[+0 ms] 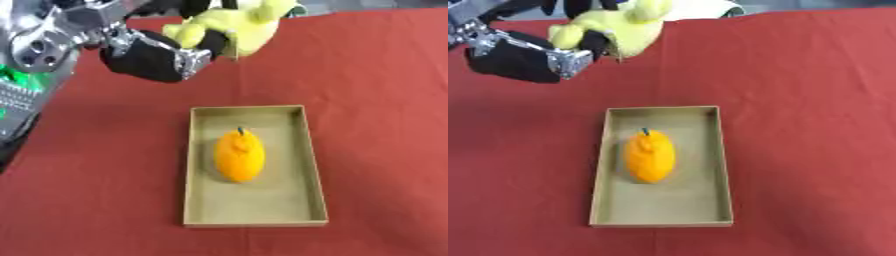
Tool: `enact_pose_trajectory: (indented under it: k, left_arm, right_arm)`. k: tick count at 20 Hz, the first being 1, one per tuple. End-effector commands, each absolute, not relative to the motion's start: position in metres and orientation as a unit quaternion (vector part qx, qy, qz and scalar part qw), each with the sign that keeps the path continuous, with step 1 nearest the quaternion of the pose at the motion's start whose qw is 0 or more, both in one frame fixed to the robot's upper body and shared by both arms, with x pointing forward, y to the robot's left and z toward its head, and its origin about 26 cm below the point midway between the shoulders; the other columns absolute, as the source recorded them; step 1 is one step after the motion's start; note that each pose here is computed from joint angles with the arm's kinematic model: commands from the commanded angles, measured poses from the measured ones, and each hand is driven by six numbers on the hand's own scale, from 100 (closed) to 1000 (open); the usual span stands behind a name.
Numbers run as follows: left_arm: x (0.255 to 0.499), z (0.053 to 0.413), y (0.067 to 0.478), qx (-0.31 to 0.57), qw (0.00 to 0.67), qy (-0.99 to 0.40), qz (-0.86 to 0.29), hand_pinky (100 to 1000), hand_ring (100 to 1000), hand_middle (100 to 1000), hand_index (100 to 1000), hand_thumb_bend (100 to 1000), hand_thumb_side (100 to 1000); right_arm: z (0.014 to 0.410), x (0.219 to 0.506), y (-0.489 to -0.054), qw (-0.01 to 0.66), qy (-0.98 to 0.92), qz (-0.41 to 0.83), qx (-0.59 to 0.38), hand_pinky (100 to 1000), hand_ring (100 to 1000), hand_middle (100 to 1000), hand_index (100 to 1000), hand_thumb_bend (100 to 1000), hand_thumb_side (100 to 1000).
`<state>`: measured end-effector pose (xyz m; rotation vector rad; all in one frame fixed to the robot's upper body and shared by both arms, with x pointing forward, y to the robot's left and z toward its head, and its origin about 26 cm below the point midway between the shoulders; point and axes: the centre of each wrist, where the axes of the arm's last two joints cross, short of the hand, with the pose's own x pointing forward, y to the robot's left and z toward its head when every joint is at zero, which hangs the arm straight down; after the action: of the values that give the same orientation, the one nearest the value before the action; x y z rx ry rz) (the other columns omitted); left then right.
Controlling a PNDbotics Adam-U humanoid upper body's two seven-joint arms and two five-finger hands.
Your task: Pick up objects on the table and place them in the box.
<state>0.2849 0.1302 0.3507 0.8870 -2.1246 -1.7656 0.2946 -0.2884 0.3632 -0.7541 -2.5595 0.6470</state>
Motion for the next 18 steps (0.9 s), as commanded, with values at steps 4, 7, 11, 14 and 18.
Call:
enact_pose_trajectory:
  k: [4,7,11,14,18]
  left_arm:
    - [0.282,0.334,0.124,0.281,0.124,-0.726,-0.615,354,460,404,624,100,100]
    - [0.283,0.321,0.12,0.268,0.133,-0.721,-0.625,353,460,403,624,100,100]
    - [0.282,0.306,0.114,0.254,0.141,-0.713,-0.638,352,460,404,625,100,100]
    - [0.282,0.296,0.11,0.24,0.143,-0.705,-0.652,355,462,405,626,100,100]
    - [0.28,0.285,0.105,0.219,0.146,-0.692,-0.672,357,464,408,628,100,100]
  right_arm:
    - [0.371,0.289,-0.294,0.185,-0.912,0.225,-0.287,751,723,695,866,131,951]
    - [0.37,0.289,-0.294,0.186,-0.913,0.225,-0.287,751,724,695,866,131,955]
    - [0.369,0.289,-0.294,0.187,-0.913,0.222,-0.287,751,724,694,866,128,959]
    - [0.369,0.29,-0.295,0.189,-0.913,0.221,-0.287,750,724,694,866,128,960]
    - [0.368,0.29,-0.295,0.191,-0.913,0.22,-0.287,750,723,693,865,126,962]
